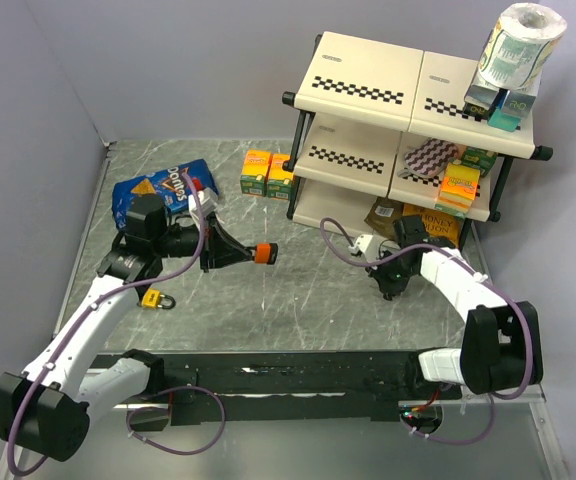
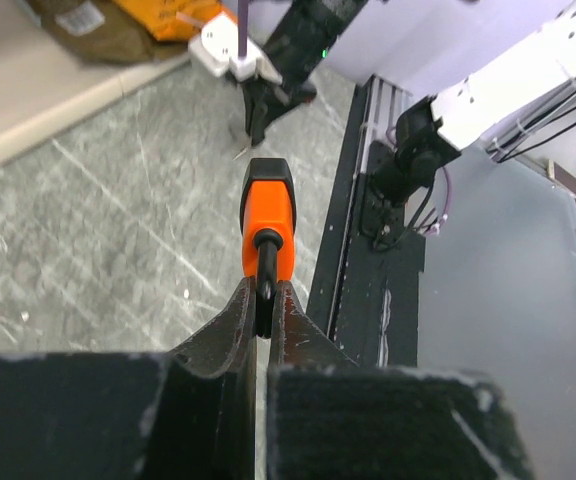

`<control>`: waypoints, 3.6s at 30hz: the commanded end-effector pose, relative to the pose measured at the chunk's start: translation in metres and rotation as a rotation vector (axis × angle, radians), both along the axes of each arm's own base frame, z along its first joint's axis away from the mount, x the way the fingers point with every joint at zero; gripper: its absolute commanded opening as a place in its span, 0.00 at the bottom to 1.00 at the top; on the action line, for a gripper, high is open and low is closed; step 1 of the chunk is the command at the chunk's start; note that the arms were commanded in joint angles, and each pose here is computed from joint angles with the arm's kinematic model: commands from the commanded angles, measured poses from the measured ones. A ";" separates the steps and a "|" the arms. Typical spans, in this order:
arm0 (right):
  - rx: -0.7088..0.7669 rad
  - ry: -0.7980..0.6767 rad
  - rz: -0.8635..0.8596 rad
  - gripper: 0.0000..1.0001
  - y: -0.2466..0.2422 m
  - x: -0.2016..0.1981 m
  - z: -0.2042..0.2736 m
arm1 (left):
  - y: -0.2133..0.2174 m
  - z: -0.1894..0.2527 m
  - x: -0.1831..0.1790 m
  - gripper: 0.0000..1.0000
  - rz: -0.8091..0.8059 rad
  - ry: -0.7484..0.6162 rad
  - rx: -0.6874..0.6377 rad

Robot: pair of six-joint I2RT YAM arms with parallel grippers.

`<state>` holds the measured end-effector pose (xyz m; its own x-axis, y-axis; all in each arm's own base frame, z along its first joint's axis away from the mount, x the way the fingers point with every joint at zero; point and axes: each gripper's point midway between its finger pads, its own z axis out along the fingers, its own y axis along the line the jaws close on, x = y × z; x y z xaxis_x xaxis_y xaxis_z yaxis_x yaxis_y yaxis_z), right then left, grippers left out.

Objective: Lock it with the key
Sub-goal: Place the key at the center of the board, then place the lock at the center of the board.

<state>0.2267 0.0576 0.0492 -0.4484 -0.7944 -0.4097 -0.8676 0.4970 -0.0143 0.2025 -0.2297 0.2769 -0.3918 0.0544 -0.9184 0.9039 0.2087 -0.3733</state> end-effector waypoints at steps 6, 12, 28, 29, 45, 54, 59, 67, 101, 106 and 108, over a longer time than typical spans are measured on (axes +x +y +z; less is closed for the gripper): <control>-0.054 -0.073 0.046 0.27 -0.019 0.025 -0.001 | 0.001 -0.010 0.005 0.01 0.010 -0.041 0.014; 0.008 -0.095 0.042 0.75 -0.007 0.028 0.024 | 0.001 -0.022 0.008 0.01 0.007 0.013 0.039; 0.246 -0.304 0.084 0.83 0.141 0.029 0.153 | -0.015 -0.073 0.012 0.01 0.088 0.588 0.029; 0.261 -0.319 0.119 0.83 0.156 0.026 0.163 | -0.015 -0.074 0.013 0.01 0.098 0.601 0.031; 0.297 -0.243 0.451 0.82 0.267 -0.023 0.152 | -0.026 -0.086 0.013 0.01 0.158 0.742 0.070; 0.267 -0.257 0.462 0.80 0.290 -0.014 0.138 | -0.033 -0.082 0.005 0.01 0.116 0.739 0.070; 0.254 -0.243 0.458 0.76 0.294 -0.012 0.128 | -0.032 -0.080 0.003 0.01 0.114 0.725 0.067; 0.241 -0.244 0.462 0.59 0.290 -0.013 0.117 | -0.033 -0.075 -0.001 0.01 0.087 0.709 0.050; 0.244 -0.031 -0.193 0.00 0.155 0.027 0.075 | 0.037 -0.060 0.055 0.96 0.374 0.619 -0.032; 0.209 0.019 -0.350 0.00 0.122 0.015 0.052 | 0.041 -0.055 0.064 0.96 0.420 0.606 -0.064; 0.190 0.038 -0.402 0.00 0.113 0.011 0.043 | 0.042 -0.055 0.067 0.96 0.428 0.604 -0.063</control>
<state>0.2376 0.1771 0.0853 -0.6618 -0.5717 -0.4849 -0.6965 0.7082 0.1156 0.2581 -0.1900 0.2048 -0.8453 -0.2268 -0.4837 0.3479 0.4535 -0.8206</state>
